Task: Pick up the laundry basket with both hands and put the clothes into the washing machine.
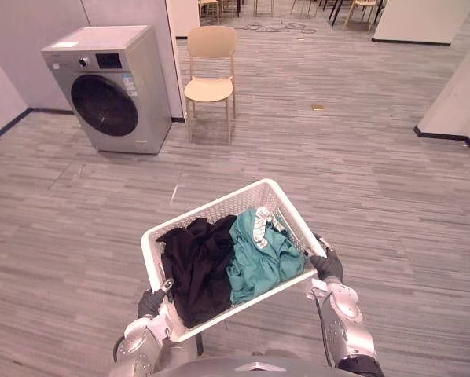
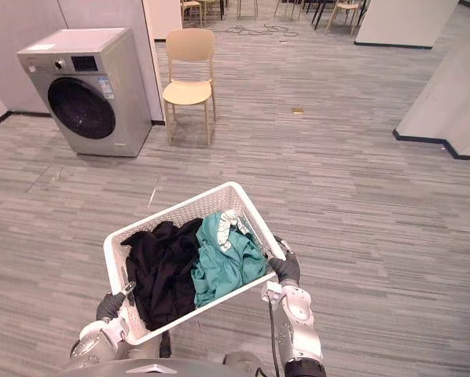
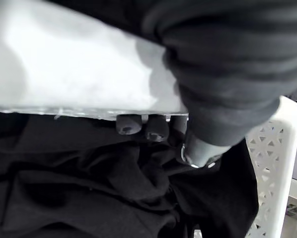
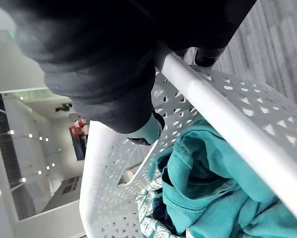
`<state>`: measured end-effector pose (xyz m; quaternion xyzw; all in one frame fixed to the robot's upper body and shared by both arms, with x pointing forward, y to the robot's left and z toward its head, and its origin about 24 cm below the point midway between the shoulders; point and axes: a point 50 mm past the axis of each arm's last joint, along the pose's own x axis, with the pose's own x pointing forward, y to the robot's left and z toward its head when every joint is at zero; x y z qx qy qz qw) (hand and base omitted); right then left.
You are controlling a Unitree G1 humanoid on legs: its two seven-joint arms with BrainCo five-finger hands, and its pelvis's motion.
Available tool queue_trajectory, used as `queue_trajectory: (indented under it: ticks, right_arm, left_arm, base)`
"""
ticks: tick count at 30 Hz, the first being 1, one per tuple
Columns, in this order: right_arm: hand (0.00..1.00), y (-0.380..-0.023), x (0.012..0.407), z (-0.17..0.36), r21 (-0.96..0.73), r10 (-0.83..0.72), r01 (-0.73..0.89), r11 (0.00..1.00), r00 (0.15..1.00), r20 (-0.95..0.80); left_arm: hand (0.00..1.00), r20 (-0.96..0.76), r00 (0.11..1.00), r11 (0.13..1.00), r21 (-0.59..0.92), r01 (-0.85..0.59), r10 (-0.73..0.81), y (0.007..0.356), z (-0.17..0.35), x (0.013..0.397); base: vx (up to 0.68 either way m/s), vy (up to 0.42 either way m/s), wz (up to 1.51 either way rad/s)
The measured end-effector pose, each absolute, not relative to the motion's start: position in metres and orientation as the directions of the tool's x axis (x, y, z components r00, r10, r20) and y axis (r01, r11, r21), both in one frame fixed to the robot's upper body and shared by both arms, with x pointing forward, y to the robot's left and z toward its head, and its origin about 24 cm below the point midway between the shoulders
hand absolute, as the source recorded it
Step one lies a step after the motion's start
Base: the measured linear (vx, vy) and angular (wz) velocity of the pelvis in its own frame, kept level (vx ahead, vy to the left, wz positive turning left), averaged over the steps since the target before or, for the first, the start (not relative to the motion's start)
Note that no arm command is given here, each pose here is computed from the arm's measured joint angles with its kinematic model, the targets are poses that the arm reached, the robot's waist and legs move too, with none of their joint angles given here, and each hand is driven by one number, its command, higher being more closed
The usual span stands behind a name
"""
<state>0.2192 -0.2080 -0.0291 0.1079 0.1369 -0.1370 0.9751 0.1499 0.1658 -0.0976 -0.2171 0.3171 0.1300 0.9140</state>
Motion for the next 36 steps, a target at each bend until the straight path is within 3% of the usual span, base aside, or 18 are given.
queue_trajectory:
  ticks: [7, 15, 21, 30, 36]
  right_arm:
    - [1.00, -0.215, 0.215, -0.048, 0.124, -0.237, 0.304, 0.945, 0.894, -0.381]
    - [1.00, -0.196, 0.189, -0.072, 0.185, -0.229, 0.354, 0.917, 0.845, -0.483]
    - [1.00, -0.198, 0.189, -0.052, 0.218, -0.265, 0.372, 0.902, 0.877, -0.401]
    - [1.00, -0.213, 0.192, -0.044, 0.172, -0.272, 0.354, 0.919, 0.888, -0.371]
    - [1.00, -0.212, 0.206, -0.036, 0.178, -0.259, 0.328, 0.928, 0.909, -0.326]
  left_arm:
    - [1.00, -0.675, 0.733, 0.884, -0.294, -0.363, 0.076, 0.162, -0.107, 0.143]
    - [1.00, -0.699, 0.708, 0.929, -0.187, -0.320, 0.103, 0.188, -0.109, 0.141]
    - [1.00, -0.631, 0.771, 0.939, -0.207, -0.274, 0.086, 0.184, -0.093, 0.157]
    - [1.00, -0.657, 0.750, 0.900, -0.280, -0.333, 0.073, 0.160, -0.099, 0.136]
    - [1.00, -0.641, 0.764, 0.902, -0.282, -0.327, 0.076, 0.162, -0.097, 0.142]
  base:
    - [0.56, 0.331, -0.29]
    - [0.53, 0.301, 0.41]
    - [0.56, -0.014, 0.47]
    - [0.57, -0.188, -0.15]
    - [0.48, 0.031, -0.53]
